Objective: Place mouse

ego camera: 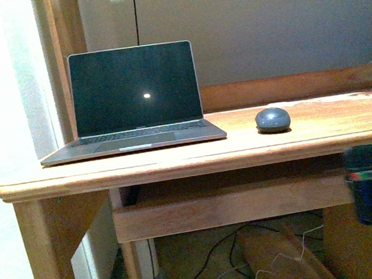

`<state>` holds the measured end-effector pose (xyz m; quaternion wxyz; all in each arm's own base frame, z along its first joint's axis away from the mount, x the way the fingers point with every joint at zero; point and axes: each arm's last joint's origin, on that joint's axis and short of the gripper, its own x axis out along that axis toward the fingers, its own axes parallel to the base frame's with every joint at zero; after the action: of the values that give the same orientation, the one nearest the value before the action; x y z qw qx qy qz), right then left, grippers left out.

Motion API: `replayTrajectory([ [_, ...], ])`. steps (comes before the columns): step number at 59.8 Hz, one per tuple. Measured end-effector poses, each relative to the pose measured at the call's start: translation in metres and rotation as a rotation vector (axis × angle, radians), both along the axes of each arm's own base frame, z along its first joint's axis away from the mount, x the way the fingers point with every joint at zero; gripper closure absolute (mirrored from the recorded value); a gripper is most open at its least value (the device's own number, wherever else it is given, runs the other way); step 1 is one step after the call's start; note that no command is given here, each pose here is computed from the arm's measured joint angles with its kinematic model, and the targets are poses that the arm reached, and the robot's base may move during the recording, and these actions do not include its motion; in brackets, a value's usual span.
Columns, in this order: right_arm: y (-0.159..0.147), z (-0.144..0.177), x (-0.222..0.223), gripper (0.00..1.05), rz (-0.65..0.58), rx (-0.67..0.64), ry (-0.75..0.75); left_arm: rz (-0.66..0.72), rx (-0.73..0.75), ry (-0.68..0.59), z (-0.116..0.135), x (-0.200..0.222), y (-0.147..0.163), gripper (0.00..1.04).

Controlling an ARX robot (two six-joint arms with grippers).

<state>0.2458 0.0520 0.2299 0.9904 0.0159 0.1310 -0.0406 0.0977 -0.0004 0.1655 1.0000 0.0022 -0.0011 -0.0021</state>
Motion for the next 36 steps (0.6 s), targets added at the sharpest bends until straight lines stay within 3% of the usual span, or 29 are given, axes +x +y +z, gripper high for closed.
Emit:
replayTrajectory([
  [13,-0.027,-0.020,-0.113,0.07,-0.024,-0.008,-0.044,0.000,0.000,0.000,0.000,0.000,0.000,0.08],
  [24,-0.030,-0.030,-0.148,0.07,-0.022,0.102,-0.117,0.000,0.000,0.000,0.000,0.000,0.000,0.08],
  [27,-0.030,-0.040,-0.148,0.14,0.026,0.102,-0.164,0.000,0.000,0.000,0.000,0.000,0.000,0.08],
  [31,-0.032,-0.063,-0.148,0.33,0.091,0.038,-0.243,0.001,0.000,0.000,0.000,0.000,0.000,0.08],
  [36,-0.037,-0.061,-0.149,0.48,0.087,0.005,-0.273,0.000,0.000,0.000,0.000,0.000,0.000,0.08],
])
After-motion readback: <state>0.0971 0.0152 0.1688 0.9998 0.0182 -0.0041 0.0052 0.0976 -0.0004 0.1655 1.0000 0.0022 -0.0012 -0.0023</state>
